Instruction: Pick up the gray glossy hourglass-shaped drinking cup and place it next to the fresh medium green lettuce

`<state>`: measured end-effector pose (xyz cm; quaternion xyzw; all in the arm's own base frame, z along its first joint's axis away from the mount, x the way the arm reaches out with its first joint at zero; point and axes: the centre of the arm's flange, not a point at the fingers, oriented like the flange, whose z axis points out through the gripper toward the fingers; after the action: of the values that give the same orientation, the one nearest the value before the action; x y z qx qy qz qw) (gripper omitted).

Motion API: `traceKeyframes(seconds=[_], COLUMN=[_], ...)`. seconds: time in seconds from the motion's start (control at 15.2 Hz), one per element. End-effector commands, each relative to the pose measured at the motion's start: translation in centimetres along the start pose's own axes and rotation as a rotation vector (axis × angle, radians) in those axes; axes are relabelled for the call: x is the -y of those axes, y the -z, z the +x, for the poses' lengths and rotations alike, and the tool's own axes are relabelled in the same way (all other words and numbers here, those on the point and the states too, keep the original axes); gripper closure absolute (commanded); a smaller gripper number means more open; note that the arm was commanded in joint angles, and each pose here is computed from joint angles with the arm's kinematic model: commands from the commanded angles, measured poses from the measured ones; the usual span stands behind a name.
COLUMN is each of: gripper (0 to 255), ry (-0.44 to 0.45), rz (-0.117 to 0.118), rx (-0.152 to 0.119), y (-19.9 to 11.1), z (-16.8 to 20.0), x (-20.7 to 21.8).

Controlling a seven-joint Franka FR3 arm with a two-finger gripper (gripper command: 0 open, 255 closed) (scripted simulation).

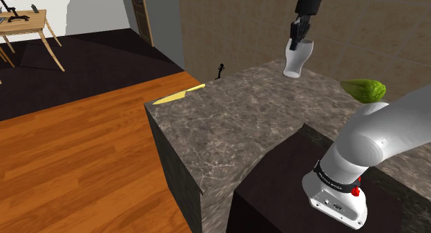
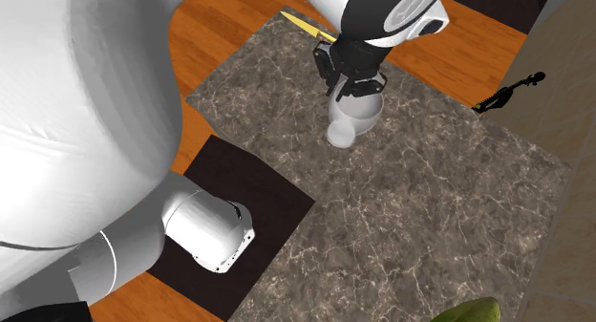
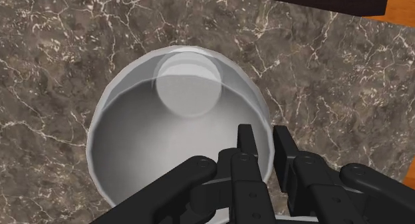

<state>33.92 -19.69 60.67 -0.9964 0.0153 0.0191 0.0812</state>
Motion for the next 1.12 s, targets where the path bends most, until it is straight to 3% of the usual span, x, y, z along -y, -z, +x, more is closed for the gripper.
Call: traceKeyframes(seconds=[0.0, 1.06], gripper=[255, 255], ry=[0.001, 0.001], rz=[0.000, 0.000], rx=[0.000, 0.000], y=[0.3, 3.2], z=[-1.1, -9.3], x=[-2.5, -21.7])
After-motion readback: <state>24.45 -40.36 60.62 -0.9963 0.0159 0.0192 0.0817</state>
